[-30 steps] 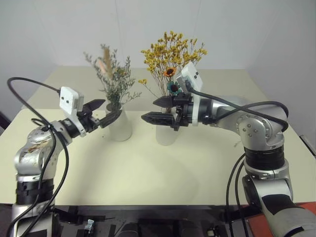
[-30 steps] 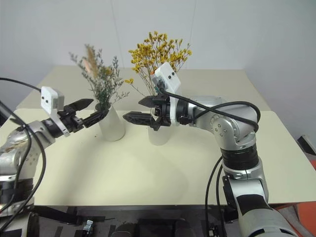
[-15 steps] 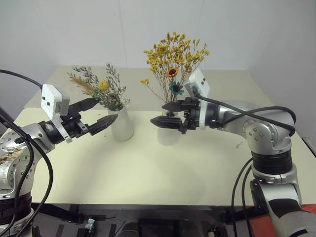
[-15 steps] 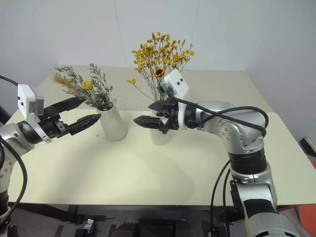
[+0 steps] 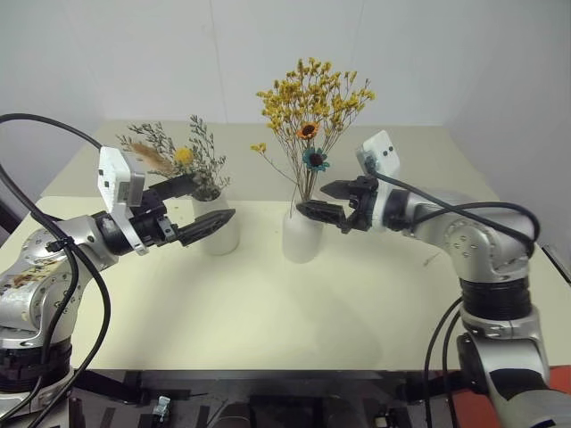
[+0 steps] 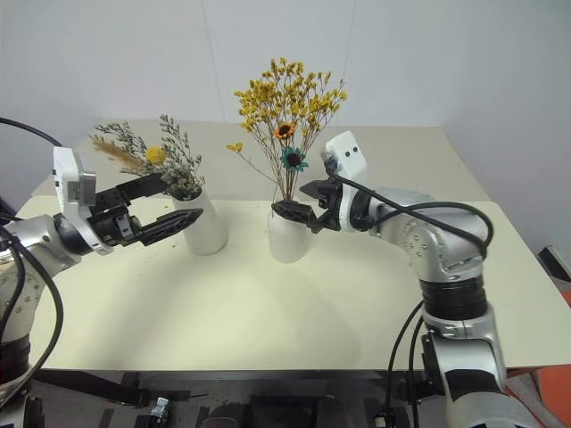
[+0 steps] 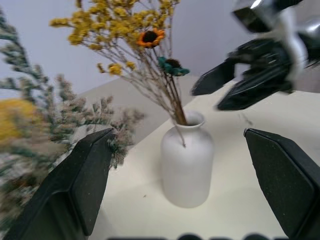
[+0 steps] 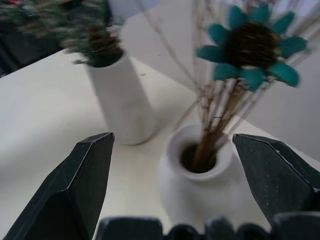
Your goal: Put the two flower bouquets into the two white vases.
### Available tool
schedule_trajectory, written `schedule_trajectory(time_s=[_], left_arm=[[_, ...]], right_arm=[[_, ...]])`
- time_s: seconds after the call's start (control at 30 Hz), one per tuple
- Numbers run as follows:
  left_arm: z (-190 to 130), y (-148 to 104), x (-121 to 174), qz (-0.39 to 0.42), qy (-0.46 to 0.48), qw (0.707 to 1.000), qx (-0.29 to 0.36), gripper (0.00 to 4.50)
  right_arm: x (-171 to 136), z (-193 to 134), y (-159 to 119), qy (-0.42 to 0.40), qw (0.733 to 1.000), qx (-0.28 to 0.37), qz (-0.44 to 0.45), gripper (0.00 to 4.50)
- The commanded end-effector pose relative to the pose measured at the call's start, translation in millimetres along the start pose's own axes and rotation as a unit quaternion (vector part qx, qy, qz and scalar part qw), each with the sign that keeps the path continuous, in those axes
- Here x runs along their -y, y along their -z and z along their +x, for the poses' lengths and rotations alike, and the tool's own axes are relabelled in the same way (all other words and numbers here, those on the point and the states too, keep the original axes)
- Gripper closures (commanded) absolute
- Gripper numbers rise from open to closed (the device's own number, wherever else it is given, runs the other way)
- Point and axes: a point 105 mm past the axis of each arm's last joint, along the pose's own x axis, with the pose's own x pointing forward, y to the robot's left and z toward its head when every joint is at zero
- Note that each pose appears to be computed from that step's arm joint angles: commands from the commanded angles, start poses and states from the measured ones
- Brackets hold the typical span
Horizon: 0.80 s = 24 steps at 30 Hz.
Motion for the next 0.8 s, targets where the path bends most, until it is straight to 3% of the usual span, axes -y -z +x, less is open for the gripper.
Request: schedule_trajectory(time_s=[0.03,0.2,0.47,0.6,0.8], left_arm=[[6,-10,3,0.016,0.013,1.0,0.018,0.01],[23,-11,6,-0.011,0.029,0.999,0.015,0.01],[38,-11,-5,-0.035,0.019,0.998,-0.049,0.01],[39,-16,-7,-0.024,0.021,0.998,-0.052,0.0],[40,-17,-12,-0.033,0.016,0.997,-0.067,0.0]], right_arm=[[7,5,-21,0.029,0.999,0.039,-0.013,0.0],[12,17,-22,0.042,0.998,0.048,-0.005,0.0],[7,31,-30,0.031,0.997,0.067,0.006,0.0],[5,32,-27,0.025,0.997,0.069,0.009,0.83],[1,29,-29,0.016,0.997,0.08,0.005,2.87]])
